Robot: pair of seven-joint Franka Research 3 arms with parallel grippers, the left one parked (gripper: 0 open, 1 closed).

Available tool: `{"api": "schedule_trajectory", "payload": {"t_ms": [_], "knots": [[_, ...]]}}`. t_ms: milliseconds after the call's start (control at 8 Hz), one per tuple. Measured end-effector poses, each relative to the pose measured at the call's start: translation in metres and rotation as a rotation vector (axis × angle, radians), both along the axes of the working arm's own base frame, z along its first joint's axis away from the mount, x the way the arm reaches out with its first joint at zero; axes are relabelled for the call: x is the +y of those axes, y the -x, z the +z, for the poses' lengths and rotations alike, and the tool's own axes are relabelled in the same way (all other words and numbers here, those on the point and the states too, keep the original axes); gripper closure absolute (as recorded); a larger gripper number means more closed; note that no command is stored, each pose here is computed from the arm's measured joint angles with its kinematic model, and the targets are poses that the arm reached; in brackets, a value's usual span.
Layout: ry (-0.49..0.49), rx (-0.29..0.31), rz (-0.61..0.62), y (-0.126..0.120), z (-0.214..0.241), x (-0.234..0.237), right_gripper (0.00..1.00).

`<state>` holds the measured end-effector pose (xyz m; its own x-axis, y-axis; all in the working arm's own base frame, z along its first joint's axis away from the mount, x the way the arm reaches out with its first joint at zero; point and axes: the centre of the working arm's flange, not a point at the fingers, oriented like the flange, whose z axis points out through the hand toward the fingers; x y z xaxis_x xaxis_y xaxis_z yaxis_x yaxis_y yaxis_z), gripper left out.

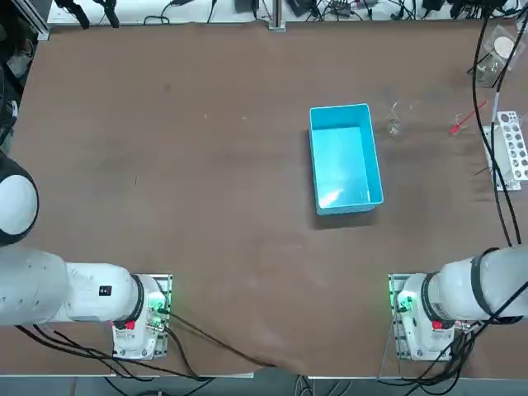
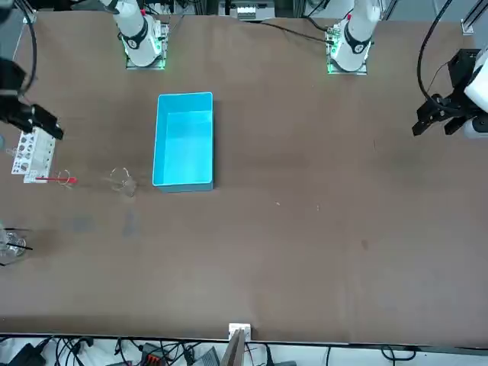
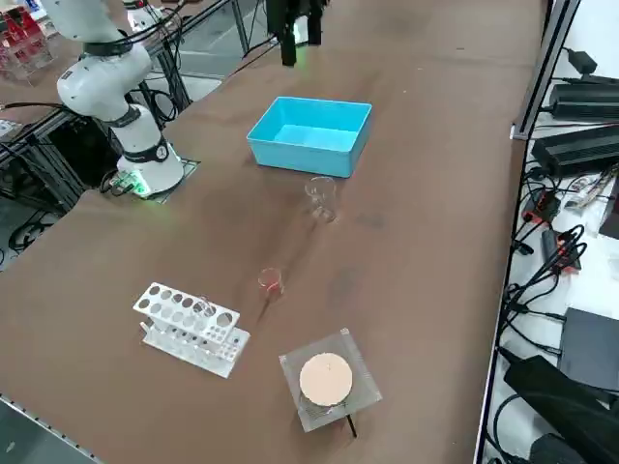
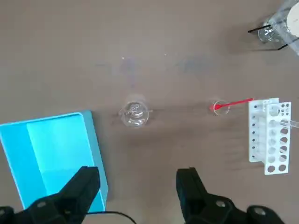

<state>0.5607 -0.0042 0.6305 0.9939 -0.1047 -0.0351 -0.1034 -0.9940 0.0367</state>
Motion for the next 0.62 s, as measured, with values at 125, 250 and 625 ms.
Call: {"api": "schedule_trajectory", "payload": {"t_ms": [125,250,625], "knots": [[-0.001,-0.01,0.01,0.011,0.01,0.003,0.0],[-0.002,-0.021,0.019,0.02,0.015,0.005,0.0],[-0.005,-0.039,0.121,0.046,0.002,0.015,0.0]]}}
